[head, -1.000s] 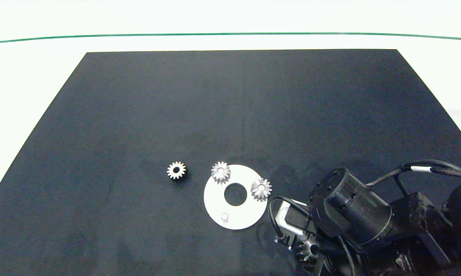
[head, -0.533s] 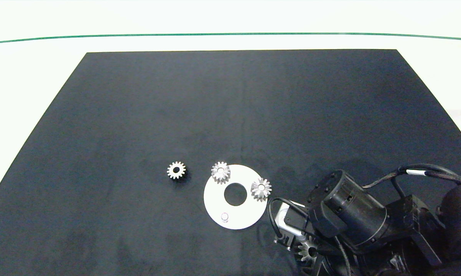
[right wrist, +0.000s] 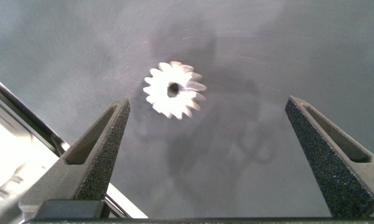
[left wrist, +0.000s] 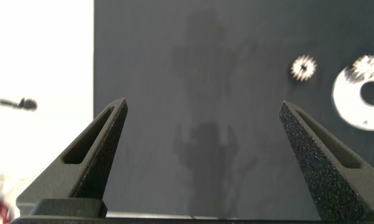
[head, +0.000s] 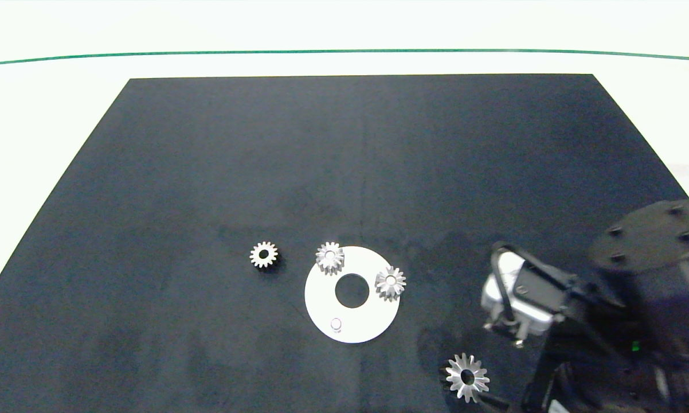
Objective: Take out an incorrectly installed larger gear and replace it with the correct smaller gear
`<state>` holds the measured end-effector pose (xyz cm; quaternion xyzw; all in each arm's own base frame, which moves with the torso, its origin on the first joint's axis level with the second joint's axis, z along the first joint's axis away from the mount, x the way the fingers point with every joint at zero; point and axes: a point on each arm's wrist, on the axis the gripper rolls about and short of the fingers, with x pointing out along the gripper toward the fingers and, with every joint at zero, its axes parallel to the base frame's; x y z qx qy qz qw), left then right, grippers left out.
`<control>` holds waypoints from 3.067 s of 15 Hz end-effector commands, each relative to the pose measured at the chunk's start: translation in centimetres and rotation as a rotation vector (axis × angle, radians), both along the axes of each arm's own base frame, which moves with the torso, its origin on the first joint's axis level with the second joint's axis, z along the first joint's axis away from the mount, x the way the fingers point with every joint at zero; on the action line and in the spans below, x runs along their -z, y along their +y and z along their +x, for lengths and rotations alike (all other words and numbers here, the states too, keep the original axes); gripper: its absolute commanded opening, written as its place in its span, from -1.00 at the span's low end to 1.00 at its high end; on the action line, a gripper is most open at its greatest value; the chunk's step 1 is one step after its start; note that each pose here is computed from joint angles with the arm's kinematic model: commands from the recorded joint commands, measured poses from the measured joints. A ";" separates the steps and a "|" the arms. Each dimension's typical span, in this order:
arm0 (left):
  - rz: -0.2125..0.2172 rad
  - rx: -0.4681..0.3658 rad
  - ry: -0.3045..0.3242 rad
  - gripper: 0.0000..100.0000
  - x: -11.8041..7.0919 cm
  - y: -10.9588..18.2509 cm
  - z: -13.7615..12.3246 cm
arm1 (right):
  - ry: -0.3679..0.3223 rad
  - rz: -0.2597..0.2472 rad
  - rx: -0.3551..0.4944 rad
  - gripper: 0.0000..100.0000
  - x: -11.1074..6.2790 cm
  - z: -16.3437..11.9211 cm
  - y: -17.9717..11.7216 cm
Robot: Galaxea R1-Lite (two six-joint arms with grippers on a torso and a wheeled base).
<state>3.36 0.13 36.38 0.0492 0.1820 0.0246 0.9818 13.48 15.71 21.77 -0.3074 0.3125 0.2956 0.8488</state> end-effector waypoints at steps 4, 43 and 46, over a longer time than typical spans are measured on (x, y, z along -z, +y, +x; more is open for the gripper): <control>0.087 0.452 0.270 1.00 1.9 -7.1 11.0 | -0.353 0.488 0.173 1.00 -7.9 -8.8 -12.3; 0.331 0.457 0.456 0.48 15.2 -16.6 24.1 | -0.401 0.600 0.033 1.00 -9.5 -10.8 -13.7; 0.333 0.458 0.458 0.36 15.3 -16.6 24.0 | -0.400 0.600 0.029 1.00 -9.5 -10.8 -13.7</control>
